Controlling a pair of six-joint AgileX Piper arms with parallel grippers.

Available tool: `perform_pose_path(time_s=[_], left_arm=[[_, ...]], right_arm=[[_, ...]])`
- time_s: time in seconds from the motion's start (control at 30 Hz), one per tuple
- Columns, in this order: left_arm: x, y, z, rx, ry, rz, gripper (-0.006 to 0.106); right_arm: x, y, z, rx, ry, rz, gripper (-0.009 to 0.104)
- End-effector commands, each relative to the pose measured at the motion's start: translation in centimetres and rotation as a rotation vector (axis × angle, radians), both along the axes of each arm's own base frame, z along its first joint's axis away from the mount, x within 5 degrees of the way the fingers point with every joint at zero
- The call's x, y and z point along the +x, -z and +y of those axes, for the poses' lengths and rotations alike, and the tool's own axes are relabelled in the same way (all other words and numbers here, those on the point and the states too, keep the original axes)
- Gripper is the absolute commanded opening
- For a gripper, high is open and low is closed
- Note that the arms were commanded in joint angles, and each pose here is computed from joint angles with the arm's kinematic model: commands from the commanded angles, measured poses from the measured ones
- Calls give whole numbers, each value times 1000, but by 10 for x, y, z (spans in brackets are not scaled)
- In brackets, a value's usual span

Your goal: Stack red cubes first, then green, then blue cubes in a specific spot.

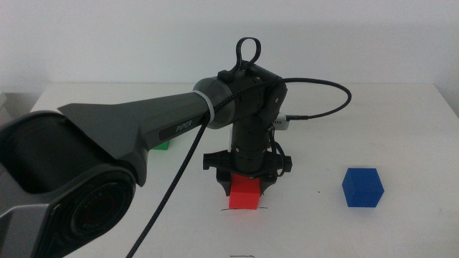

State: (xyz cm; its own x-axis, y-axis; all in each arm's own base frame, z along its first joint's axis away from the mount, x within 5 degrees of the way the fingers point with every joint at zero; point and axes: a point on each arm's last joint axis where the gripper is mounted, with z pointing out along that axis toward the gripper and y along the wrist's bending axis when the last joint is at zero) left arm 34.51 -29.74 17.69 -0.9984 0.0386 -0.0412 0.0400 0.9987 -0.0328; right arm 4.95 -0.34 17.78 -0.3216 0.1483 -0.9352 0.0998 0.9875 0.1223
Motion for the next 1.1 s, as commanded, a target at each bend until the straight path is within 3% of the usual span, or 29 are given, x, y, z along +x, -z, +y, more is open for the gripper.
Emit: perform_pose_path(time_s=[0.0, 0.03, 0.3, 0.87, 0.93, 1.07], left_arm=[[-4, -35, 1, -38, 5, -44, 4], [-1, -36, -2, -65, -19, -80, 4], [2, -36, 1, -40, -26, -111, 4], [3, -36, -1, -66, -54, -113, 9], [2, -36, -1, -65, -43, -114, 49], [2, -36, -1, -61, -14, -115, 66]], right_arm=[[0, -17, 0, -25, -5, -120, 78], [0, -17, 0, -25, -5, -120, 78], [0, -17, 0, -25, -5, -120, 78], [0, -17, 0, -25, -5, -120, 78], [0, -17, 0, -25, -5, -120, 78], [0, -17, 0, -26, -5, -120, 78]])
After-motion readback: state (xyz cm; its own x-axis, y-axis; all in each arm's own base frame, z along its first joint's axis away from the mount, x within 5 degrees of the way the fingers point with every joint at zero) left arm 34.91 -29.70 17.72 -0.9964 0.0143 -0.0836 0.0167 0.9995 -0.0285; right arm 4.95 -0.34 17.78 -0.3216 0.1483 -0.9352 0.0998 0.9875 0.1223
